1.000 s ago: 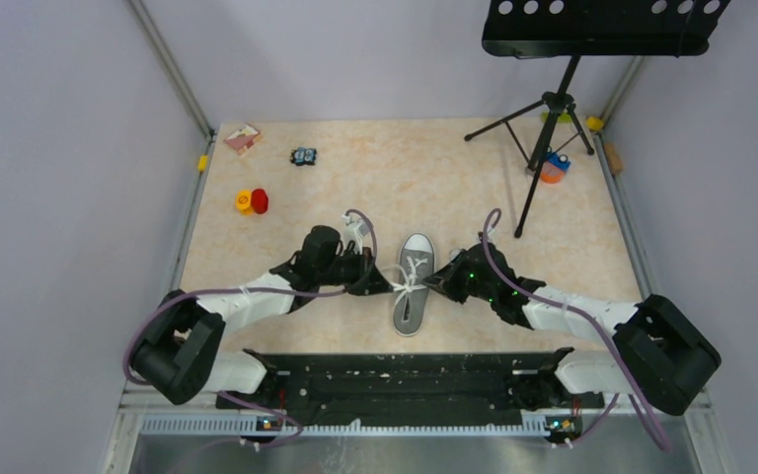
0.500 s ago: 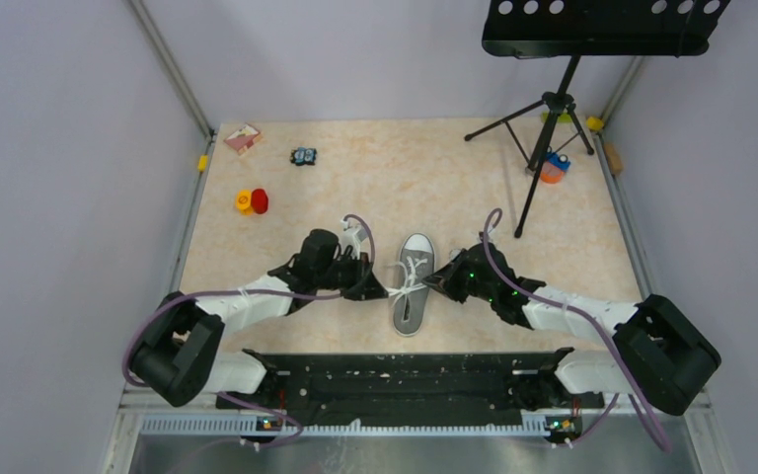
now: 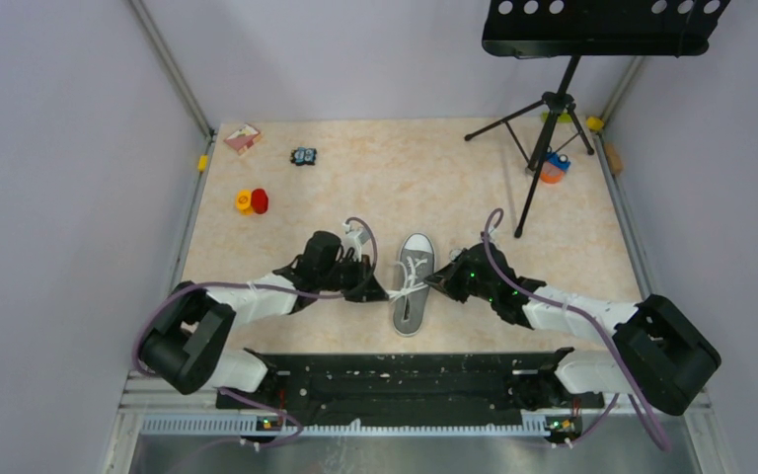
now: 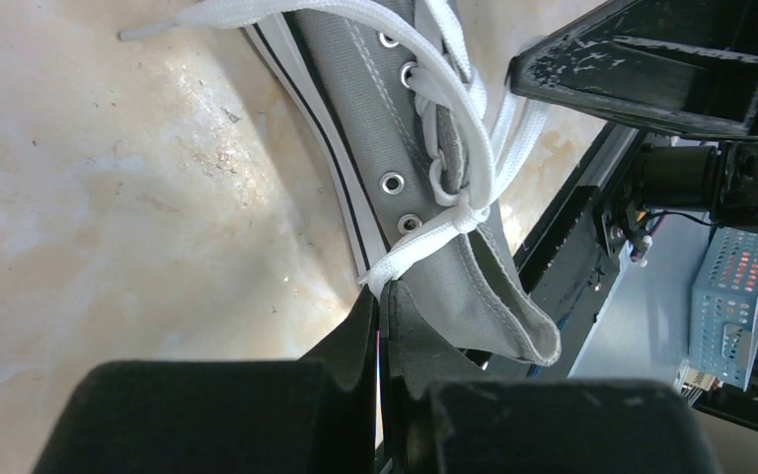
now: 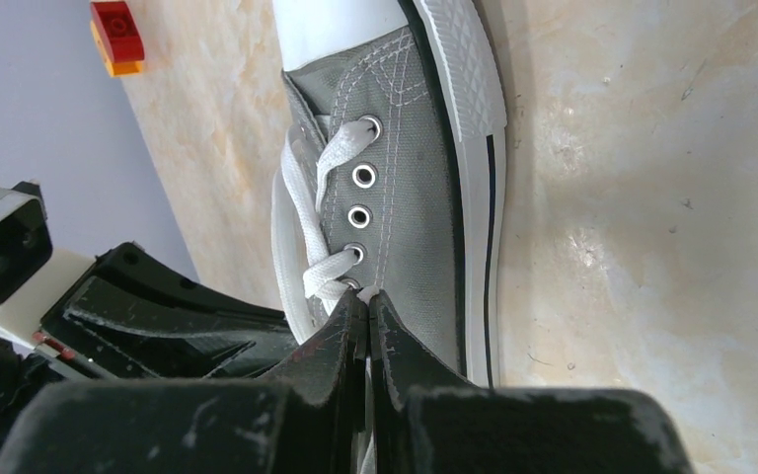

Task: Tie the shoes
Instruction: Tie the shoelace on the shoe.

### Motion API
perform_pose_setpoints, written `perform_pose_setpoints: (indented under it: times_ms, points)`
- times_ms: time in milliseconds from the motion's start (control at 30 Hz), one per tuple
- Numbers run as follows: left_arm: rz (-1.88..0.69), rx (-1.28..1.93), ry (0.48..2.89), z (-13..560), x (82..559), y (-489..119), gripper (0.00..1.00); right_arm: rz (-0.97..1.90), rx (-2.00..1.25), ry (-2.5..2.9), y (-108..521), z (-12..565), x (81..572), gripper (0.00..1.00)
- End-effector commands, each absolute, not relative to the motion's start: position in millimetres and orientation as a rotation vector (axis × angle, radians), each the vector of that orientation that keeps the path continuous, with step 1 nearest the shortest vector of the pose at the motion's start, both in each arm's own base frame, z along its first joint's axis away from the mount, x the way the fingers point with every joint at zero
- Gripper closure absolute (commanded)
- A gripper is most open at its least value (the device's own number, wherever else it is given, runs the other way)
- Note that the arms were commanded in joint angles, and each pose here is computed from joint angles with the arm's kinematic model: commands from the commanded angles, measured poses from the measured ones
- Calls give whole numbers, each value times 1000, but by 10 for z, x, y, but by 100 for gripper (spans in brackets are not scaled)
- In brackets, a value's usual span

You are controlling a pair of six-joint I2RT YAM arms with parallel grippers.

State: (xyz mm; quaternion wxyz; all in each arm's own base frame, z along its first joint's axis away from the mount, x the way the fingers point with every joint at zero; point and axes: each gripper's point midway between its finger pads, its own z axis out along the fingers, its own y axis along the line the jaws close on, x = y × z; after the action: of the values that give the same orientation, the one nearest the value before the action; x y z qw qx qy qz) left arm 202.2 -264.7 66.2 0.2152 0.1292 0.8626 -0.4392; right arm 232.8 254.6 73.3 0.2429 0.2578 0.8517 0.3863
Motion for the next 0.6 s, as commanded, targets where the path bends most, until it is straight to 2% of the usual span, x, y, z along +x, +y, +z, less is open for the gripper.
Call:
perform_pose_setpoints:
  times_ms: [0,400,567]
  points:
    - [-1217,373,2374,659,2125,-2687,100,996,737,2279,2412,727,2461,100]
    - [-1209,389,2383,661,2180,-2697,100,1014,706,2304,2532,688,2528,100]
    - [-1147,339,2365,717,2363,-2709,100,999,716,2295,2491,682,2522,100]
